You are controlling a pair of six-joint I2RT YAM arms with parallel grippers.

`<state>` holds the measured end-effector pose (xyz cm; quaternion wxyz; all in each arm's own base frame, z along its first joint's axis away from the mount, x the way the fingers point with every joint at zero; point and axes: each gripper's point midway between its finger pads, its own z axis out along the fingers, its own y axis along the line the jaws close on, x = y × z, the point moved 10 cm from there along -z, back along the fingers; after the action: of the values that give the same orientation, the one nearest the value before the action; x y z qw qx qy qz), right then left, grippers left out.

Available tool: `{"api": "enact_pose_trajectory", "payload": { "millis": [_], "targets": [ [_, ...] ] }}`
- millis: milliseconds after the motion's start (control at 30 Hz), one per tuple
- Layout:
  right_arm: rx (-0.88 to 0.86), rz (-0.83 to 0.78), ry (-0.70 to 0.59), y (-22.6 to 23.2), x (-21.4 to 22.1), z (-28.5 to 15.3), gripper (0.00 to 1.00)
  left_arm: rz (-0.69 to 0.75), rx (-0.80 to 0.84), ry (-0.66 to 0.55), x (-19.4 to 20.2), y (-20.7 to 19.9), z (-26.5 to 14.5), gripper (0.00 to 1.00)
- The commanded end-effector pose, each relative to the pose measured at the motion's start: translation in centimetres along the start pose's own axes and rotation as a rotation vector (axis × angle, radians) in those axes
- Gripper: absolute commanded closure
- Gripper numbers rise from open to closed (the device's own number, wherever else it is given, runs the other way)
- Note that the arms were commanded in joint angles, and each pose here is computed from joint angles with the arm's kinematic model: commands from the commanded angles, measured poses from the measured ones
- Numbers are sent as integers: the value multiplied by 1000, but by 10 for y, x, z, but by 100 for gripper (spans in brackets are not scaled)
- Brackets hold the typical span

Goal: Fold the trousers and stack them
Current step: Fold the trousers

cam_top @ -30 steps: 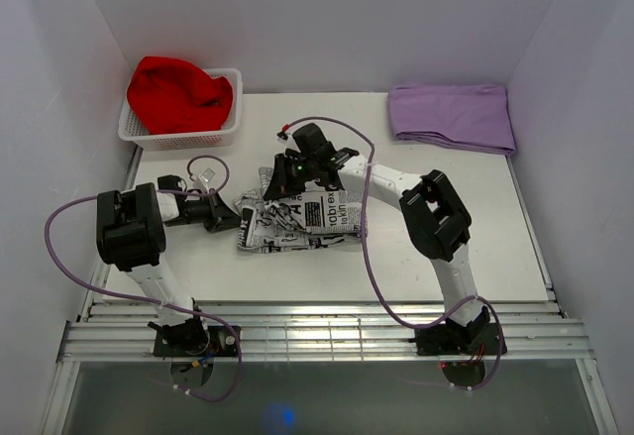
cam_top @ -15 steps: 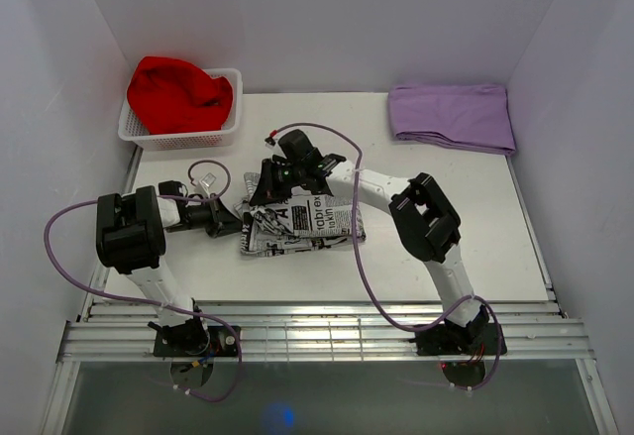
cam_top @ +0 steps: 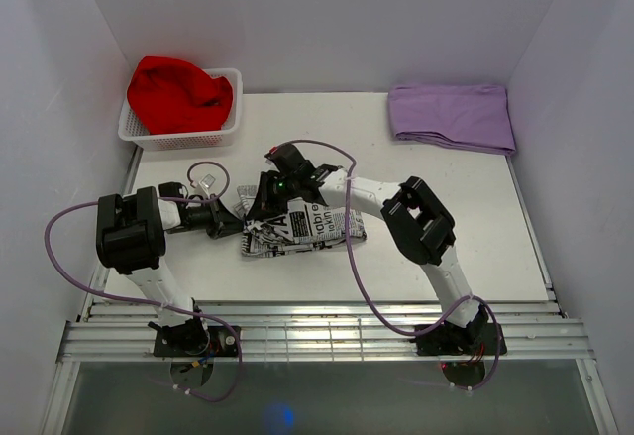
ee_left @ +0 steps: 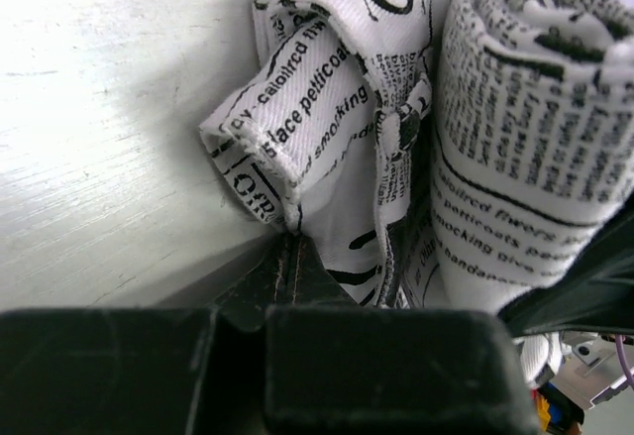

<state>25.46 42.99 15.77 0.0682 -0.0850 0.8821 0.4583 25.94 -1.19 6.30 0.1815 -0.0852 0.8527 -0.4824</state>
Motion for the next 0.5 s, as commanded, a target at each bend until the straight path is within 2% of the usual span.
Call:
{"api": "enact_pose_trajectory", "payload": {
  "millis": [0, 233, 467],
  "targets": [
    [-56, 22, -9, 25, 1, -8, 92, 30, -78, -27, -3, 7, 4, 100],
    [-66, 68, -15, 39, -5, -12, 92, 19, -94, -33, 0, 7, 4, 100],
    [-18, 167, 60, 20, 13, 3, 92, 11, -84, -61, -2, 8, 5, 100]
  ]
}}
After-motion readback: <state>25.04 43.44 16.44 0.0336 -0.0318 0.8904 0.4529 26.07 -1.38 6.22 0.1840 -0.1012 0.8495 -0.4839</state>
